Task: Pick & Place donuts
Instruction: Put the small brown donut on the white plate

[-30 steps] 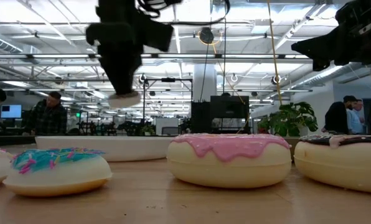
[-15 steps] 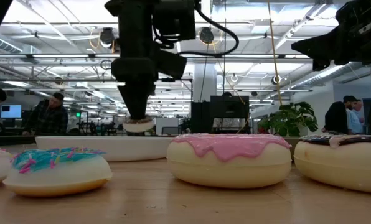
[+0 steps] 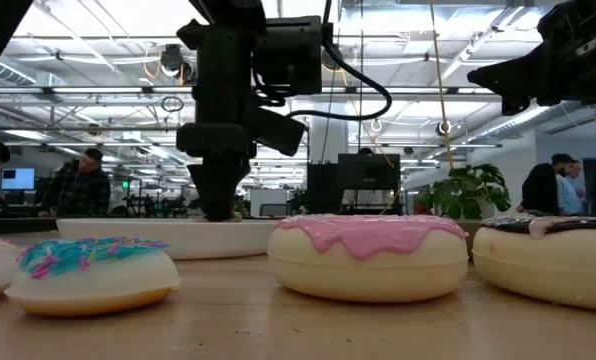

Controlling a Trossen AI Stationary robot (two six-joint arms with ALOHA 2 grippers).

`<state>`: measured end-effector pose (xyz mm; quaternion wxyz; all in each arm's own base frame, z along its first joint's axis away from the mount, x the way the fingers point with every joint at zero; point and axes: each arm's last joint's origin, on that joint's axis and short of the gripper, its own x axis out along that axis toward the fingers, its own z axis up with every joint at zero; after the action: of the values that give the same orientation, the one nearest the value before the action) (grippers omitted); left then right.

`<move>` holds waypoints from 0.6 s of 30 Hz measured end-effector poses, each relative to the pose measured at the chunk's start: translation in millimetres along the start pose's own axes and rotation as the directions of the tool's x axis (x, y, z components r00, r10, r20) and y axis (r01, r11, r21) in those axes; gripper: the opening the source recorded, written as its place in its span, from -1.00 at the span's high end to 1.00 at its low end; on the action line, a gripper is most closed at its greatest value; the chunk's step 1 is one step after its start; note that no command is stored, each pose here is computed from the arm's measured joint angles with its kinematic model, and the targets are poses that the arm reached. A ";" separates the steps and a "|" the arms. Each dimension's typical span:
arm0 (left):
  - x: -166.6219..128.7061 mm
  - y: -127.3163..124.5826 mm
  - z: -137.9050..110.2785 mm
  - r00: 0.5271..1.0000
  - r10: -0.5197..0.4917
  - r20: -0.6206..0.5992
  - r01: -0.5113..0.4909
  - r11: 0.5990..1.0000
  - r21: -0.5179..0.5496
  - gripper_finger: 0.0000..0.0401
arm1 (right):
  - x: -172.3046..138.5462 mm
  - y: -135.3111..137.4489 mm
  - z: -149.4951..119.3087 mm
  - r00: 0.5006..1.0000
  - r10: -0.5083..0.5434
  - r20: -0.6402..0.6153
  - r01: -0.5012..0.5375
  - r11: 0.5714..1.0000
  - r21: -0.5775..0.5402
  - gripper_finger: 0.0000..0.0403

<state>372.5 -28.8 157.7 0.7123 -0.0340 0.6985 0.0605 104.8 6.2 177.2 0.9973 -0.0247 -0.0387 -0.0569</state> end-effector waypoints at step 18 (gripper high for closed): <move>-11.5 -3.7 -3.9 1.000 0.017 0.024 -0.017 1.000 -0.003 -0.09 | 0.1 0.0 -0.2 1.000 0.000 -0.002 0.000 1.000 -0.006 1.00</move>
<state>369.0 -33.4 169.0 0.7200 -0.0281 0.6901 0.0681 104.9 6.3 177.1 0.9973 -0.0276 -0.0377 -0.0568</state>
